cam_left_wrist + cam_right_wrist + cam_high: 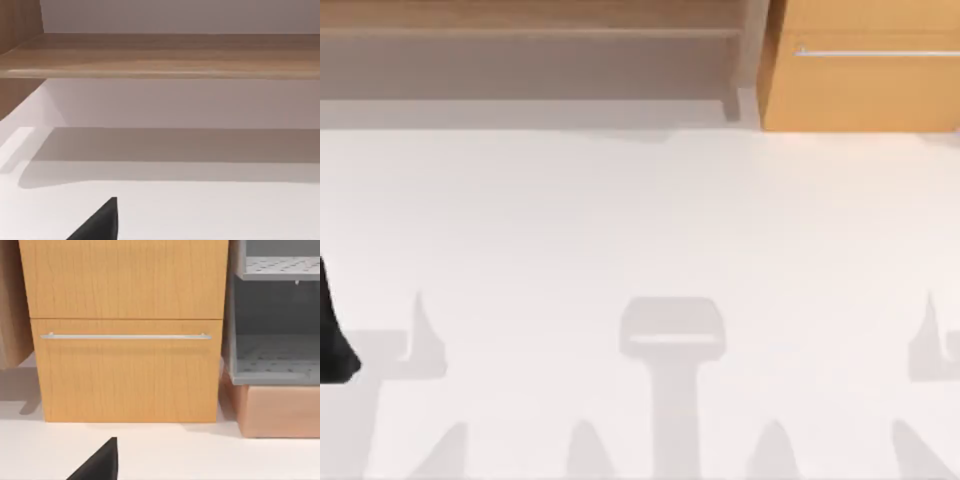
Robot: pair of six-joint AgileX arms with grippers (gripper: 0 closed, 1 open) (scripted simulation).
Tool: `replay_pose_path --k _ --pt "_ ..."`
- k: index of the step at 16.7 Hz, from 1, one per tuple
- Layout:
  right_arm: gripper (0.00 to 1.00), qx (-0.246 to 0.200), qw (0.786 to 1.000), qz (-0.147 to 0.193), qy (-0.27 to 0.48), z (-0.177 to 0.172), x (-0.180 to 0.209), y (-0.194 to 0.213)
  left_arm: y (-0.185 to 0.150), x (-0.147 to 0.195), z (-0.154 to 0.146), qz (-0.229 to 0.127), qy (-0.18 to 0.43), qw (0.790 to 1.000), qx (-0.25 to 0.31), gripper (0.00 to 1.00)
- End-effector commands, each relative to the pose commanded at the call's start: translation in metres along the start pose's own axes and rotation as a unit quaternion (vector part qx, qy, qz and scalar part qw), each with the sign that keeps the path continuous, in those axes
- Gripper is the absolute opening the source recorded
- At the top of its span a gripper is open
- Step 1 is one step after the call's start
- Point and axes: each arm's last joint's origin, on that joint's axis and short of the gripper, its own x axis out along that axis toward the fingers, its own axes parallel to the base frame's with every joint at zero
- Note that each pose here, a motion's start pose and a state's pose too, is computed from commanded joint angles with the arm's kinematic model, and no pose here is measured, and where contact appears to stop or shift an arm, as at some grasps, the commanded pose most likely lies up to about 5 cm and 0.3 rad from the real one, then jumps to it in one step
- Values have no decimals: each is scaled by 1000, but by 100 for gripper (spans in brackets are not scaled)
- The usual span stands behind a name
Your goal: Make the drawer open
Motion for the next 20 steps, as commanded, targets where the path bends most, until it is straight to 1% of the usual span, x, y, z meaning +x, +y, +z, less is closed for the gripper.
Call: replay_pose_path --k 2,4,7,9,14,17,20 --pt "100 0 1000 0 0 0 0 0 0 0 0 0 0 1000 0 100" --pt "100 0 1000 -1 -8 9 1 -2 0 0 0 0 0 1000 0 100" --pt "100 -2 1000 -5 -26 37 6 -8 0 0 0 0 0 1000 0 100" --pt "100 -3 1000 -10 -28 58 16 -16 0 0 0 0 0 1000 0 100" --pt "100 0 1000 -14 -8 98 66 -52 0 0 0 0 0 1000 0 100" --pt "100 4 1000 -8 2 107 100 -83 0 0 0 0 0 1000 0 100" --pt "100 3 1000 -3 4 109 122 -109 0 0 0 0 0 1000 0 100"
